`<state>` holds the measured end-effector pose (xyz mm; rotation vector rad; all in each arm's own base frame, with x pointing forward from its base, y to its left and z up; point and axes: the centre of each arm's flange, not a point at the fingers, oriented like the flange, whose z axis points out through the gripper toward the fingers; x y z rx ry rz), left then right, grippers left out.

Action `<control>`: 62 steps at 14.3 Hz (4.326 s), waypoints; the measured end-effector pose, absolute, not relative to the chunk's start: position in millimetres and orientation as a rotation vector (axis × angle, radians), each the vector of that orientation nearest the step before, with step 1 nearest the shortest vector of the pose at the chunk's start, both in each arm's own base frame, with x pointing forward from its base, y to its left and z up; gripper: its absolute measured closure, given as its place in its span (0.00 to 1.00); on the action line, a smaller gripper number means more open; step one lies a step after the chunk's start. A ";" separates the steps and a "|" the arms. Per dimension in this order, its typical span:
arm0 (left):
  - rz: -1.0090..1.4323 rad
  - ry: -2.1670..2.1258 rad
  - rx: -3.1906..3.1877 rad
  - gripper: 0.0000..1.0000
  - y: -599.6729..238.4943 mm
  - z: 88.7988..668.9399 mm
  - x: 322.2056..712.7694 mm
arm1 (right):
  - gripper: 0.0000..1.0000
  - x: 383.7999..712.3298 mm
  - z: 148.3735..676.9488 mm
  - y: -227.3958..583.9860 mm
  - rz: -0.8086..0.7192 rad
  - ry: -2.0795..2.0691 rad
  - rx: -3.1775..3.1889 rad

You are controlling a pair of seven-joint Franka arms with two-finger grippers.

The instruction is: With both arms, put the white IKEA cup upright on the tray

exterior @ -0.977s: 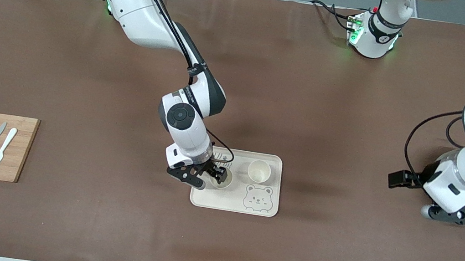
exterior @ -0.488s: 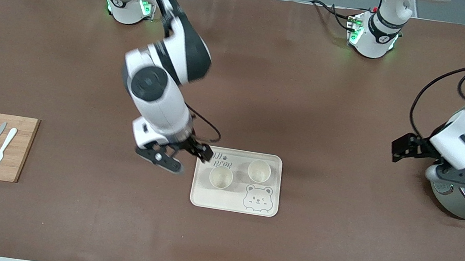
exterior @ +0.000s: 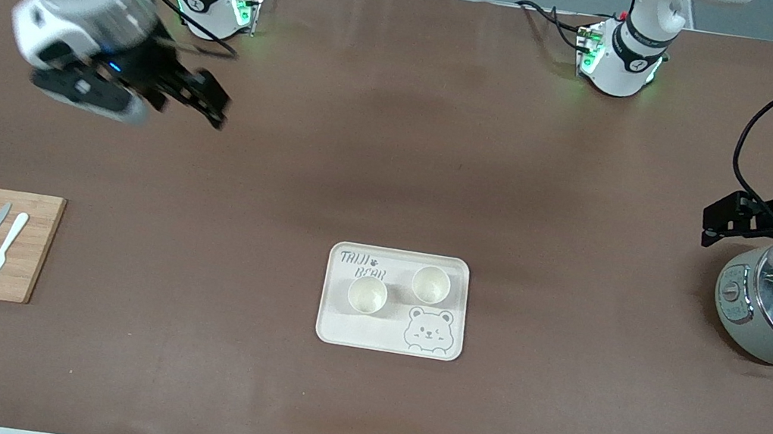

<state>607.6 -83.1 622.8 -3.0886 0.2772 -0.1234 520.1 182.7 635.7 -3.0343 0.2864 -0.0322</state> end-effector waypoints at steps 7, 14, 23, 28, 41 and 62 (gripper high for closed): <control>-0.052 0.270 -3.135 0.00 -102.0 607.9 604.4 | 0.00 512.9 623.0 -28.8 -0.087 0.130 -3.089; -0.011 0.242 -3.135 0.00 -96.1 597.4 608.1 | 0.00 514.0 621.9 -25.0 -0.085 0.101 -3.100; 0.015 0.267 -3.136 0.00 -105.5 595.4 604.9 | 0.00 517.5 629.9 -25.9 -0.119 0.097 -3.116; 0.018 0.268 -3.136 0.00 -105.7 595.0 604.7 | 0.00 527.2 633.1 -27.3 -0.135 0.100 -3.117; -0.056 0.259 -3.140 0.00 -103.2 597.2 611.8 | 0.00 528.0 641.8 -28.3 -0.163 0.103 -3.116; -0.083 0.299 -3.138 0.00 -119.2 597.3 612.1 | 0.00 530.6 640.3 -28.6 -0.165 0.104 -3.117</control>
